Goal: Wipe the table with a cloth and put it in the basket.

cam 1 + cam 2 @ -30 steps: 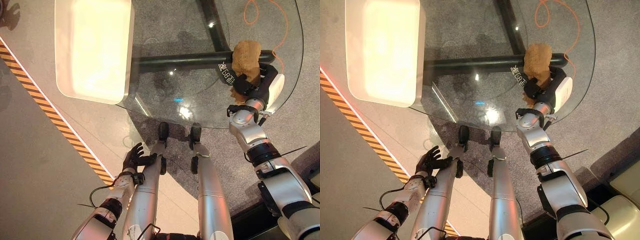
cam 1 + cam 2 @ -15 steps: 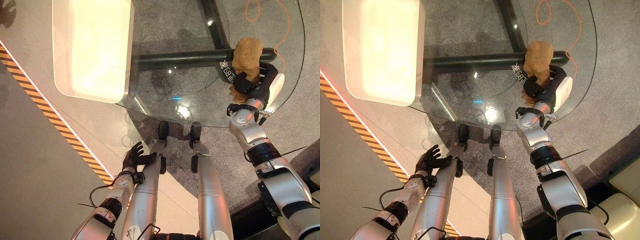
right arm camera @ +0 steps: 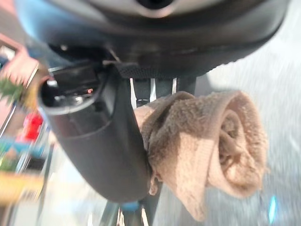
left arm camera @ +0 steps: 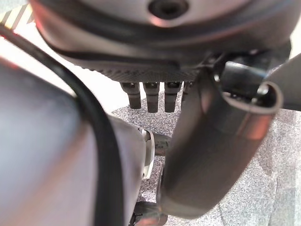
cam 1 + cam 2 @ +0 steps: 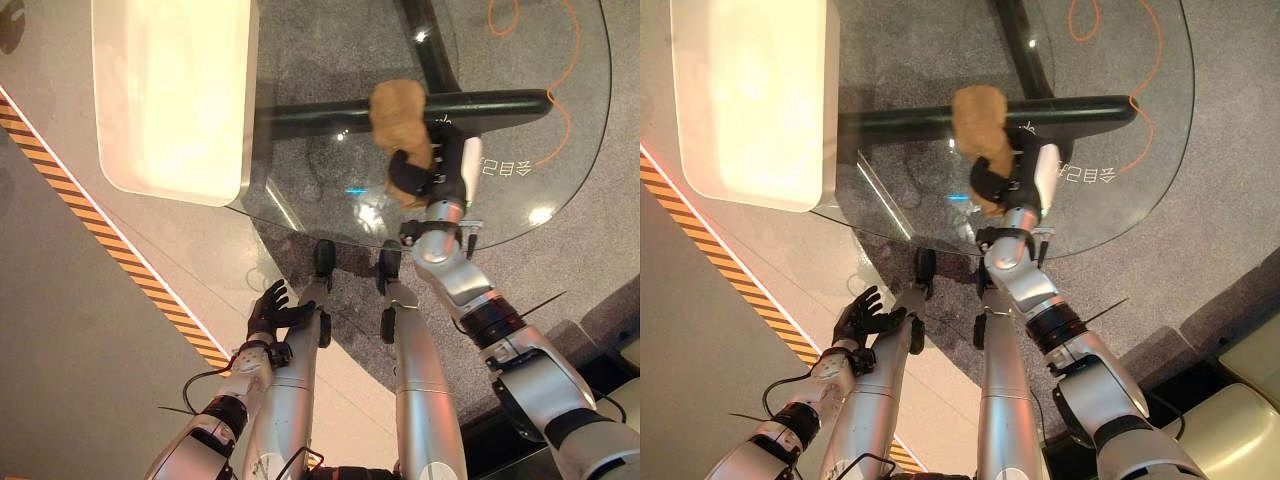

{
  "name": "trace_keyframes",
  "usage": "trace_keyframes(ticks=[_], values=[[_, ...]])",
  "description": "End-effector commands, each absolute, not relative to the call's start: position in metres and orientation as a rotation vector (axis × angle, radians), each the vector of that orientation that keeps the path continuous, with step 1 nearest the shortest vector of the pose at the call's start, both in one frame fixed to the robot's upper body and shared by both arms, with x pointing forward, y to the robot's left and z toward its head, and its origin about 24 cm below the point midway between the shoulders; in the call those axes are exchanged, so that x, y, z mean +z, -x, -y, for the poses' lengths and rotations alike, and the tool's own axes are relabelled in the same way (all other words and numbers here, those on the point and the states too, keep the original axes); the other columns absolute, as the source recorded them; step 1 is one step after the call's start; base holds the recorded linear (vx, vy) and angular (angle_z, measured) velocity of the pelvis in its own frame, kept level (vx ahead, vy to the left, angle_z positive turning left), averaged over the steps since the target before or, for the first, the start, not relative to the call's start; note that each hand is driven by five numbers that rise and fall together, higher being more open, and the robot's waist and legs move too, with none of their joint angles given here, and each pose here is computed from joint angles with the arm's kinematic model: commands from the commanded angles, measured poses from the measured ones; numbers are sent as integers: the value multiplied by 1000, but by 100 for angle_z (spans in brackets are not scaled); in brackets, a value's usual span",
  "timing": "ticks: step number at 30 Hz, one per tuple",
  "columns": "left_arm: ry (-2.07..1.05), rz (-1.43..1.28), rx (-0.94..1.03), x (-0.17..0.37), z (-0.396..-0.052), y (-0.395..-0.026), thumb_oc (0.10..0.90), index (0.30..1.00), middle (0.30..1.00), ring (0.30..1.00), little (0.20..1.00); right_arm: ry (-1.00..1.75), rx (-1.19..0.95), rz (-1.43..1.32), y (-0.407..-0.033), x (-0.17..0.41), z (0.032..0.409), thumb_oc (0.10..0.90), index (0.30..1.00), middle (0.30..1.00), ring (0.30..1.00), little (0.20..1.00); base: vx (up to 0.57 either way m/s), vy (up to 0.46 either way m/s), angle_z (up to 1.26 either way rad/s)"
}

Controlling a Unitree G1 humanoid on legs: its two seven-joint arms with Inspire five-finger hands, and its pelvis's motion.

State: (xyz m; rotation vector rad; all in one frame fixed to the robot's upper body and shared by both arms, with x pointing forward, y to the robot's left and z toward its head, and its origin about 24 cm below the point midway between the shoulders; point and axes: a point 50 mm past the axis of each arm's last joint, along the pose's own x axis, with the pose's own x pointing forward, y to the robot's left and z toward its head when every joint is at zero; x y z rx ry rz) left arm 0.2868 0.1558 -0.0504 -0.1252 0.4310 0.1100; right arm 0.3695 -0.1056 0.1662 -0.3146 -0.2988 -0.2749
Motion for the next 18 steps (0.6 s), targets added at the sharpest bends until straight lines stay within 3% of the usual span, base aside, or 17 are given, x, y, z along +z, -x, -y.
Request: trace_keyframes(ticks=[1, 18], values=[[151, -588, 100, -87, -135, -244, 800, 900, 900, 900, 900, 251, -53, 431, -348, 180, 60, 100, 300, 300, 300, 200, 12, 25, 13], [140, -595, 86, -86, -132, -244, 800, 900, 900, 900, 900, 373, 229, 433, -333, 165, 29, 100, 300, 300, 300, 200, 4, -5, 2]])
